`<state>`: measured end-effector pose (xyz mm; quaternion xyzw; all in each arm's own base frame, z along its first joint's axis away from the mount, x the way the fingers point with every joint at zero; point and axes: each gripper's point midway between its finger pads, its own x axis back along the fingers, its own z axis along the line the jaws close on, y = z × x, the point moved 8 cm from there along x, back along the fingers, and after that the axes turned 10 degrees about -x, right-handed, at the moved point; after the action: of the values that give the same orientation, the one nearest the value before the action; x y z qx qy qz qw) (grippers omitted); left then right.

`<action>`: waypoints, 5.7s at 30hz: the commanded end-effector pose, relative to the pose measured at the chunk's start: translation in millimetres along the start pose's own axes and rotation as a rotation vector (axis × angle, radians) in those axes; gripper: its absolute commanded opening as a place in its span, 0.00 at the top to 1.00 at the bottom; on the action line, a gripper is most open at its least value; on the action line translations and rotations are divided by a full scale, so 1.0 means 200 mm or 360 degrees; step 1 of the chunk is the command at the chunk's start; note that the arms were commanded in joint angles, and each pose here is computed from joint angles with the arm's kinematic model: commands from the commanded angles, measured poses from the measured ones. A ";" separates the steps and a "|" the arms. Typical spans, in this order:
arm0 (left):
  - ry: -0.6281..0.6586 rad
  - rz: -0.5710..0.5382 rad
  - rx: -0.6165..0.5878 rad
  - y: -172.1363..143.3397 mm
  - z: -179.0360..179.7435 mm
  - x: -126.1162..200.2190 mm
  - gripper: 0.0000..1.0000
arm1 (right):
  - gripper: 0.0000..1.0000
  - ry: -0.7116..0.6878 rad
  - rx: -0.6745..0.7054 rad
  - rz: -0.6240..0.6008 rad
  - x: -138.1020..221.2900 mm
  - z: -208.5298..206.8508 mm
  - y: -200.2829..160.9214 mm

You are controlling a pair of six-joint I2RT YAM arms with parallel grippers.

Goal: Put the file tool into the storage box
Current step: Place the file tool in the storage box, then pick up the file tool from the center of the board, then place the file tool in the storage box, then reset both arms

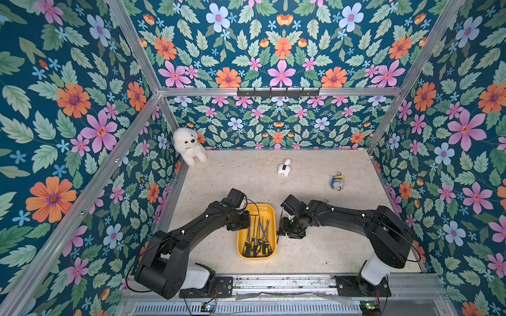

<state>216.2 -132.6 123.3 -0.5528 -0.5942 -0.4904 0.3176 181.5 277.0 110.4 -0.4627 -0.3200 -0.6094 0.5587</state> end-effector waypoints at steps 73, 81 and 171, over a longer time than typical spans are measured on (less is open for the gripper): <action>-0.0539 -0.0219 0.0119 0.21 -0.56 0.21 0.51 | 0.93 0.0245 0.0628 -0.0096 0.27 0.18 -0.29; -0.0434 -0.0193 0.0090 0.21 -0.53 0.16 0.81 | 0.92 0.0260 0.0641 -0.0080 0.26 0.20 -0.32; 0.0582 -0.1192 0.0041 0.46 0.17 1.12 0.04 | 0.01 0.0166 -0.0212 -0.1793 1.14 -0.53 0.18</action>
<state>268.0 -60.4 339.0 -0.2551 -0.7451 -0.5877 0.1852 200.6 129.5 263.8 -0.2462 -0.3968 -0.8374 0.2841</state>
